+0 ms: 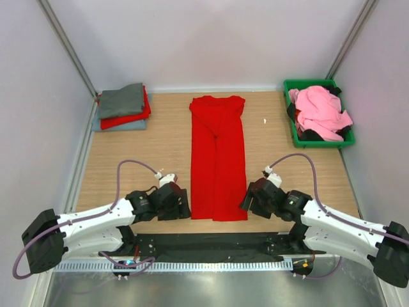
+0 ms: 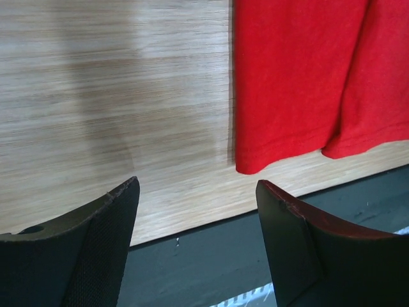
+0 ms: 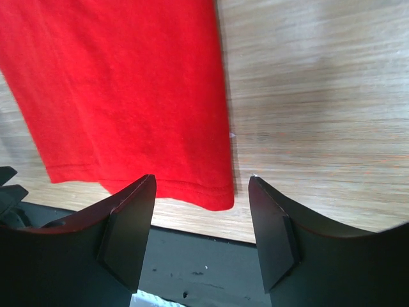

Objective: Fold and stack the t-shirts
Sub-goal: Fold the tshirt

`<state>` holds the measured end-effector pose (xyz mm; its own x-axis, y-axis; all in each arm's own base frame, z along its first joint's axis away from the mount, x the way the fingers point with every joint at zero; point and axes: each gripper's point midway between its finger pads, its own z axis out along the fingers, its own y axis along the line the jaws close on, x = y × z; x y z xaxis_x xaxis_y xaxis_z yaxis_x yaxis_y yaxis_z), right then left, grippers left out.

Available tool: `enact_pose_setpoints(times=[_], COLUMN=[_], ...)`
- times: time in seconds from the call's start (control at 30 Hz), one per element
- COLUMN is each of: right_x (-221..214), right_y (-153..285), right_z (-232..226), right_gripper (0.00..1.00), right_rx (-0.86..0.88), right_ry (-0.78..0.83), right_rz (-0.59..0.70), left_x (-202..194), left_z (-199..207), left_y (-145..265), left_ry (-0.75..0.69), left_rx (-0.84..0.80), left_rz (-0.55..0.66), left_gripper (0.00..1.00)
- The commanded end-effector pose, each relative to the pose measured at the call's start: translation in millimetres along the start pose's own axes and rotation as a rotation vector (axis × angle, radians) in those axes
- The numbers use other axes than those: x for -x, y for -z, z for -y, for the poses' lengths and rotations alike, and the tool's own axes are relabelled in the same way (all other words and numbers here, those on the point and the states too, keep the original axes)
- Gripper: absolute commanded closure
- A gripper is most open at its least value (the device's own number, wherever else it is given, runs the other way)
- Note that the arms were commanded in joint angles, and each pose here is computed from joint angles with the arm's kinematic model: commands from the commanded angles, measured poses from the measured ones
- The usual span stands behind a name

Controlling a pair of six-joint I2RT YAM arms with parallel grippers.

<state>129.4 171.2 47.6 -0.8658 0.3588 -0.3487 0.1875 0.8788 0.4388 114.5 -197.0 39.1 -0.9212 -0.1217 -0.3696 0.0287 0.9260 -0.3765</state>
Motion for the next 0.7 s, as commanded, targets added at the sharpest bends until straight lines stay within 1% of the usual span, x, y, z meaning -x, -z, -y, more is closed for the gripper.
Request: enact_pose_setpoints(times=[0.0,0.13,0.27,0.3,0.33,0.37,0.43,0.6,0.67], right_x=[1,-9,-11,-12,-14,-16,-20,-29,-31], right_y=[-13,-24,-28,-28,-29,-29,-30,-25,-25], right_z=[-9,-3,4,4,8,8,13,22,25], right_gripper=[0.36,0.39,0.43,0.46,0.54,0.58,0.65,0.66,0.70], right_rx=[0.019,-0.003,-0.026,-0.024,-0.029,-0.023,-0.027,-0.027,-0.029], right_ry=[-0.051,-0.038,-0.034,-0.036,-0.040,-0.042,-0.051,-0.066,-0.071], right_rz=[0.034,0.007,0.010,0.009,0.005,0.001,-0.009,-0.023,-0.025], left_x=[8,4,1,1,1,2,1,-1,-2], left_z=[9,7,4,4,4,4,5,7,7], left_y=[-10,-18,-25,-25,-27,-28,-31,-37,-39], left_ry=[0.050,0.064,0.065,0.066,0.063,0.065,0.064,0.060,0.059], left_rx=[-0.001,0.004,0.024,0.025,0.030,0.032,0.031,0.041,0.042], left_rz=[0.073,0.075,0.076,0.078,0.078,0.082,0.082,0.072,0.071], left_gripper=[0.26,0.28,0.30,0.31,0.32,0.34,0.34,0.35,0.38])
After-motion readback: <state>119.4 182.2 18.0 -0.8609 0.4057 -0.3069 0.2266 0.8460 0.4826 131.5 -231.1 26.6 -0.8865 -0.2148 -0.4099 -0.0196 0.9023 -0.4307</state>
